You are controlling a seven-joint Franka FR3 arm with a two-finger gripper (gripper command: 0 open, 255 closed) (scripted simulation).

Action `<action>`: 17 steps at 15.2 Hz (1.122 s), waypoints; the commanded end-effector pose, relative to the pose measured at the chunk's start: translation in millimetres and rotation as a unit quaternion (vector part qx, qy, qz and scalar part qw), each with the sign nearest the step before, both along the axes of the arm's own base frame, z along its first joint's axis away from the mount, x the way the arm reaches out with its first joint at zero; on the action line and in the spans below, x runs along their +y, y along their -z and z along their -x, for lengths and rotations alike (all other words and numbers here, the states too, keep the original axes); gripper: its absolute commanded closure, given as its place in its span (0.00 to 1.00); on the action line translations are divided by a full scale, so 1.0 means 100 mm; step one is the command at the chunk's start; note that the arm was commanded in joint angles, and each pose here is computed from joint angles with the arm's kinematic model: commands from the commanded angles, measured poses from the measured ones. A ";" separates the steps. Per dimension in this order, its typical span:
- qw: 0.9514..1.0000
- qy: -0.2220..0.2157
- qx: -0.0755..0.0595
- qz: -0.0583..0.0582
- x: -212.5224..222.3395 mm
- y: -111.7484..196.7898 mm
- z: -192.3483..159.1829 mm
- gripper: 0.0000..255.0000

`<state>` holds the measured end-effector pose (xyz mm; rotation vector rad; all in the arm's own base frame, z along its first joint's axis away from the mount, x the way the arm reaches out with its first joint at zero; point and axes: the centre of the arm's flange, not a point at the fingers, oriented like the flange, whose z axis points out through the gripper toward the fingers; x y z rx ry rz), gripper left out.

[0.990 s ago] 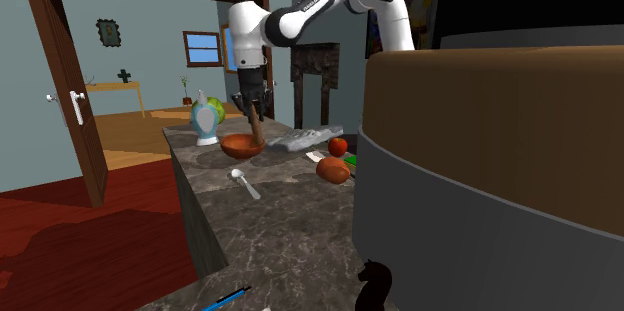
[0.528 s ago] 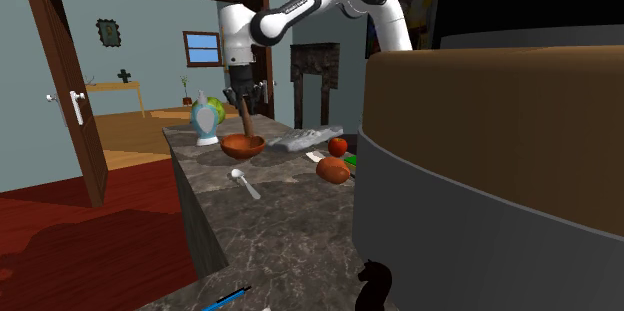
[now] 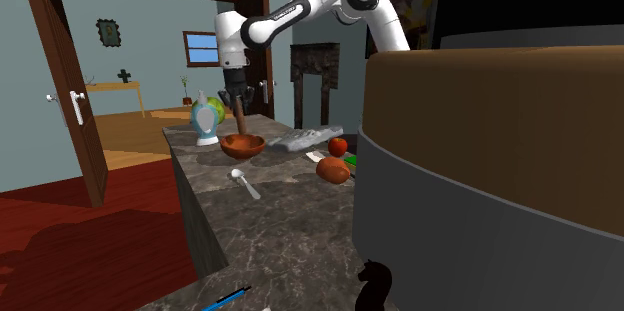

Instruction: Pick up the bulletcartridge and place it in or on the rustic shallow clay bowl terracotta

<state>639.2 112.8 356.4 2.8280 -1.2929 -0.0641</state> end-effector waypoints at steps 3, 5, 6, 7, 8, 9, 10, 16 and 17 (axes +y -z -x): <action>1.000 0.000 0.000 0.000 0.00 0.20 0.00 1.00; 1.000 0.000 0.000 0.000 0.00 0.31 0.00 1.00; 1.000 0.000 0.000 0.000 0.00 0.36 0.00 1.00; 1.000 0.000 0.000 0.000 0.00 0.41 0.00 1.00; 1.000 0.000 0.000 0.000 0.00 0.47 0.00 1.00; 1.000 0.000 0.000 0.000 0.00 0.52 0.00 1.00; 1.000 0.000 0.000 0.000 0.00 0.57 0.00 1.00; 1.000 0.000 0.000 0.000 0.00 0.75 0.00 1.00; 1.000 0.000 0.000 0.000 0.00 0.75 0.00 1.00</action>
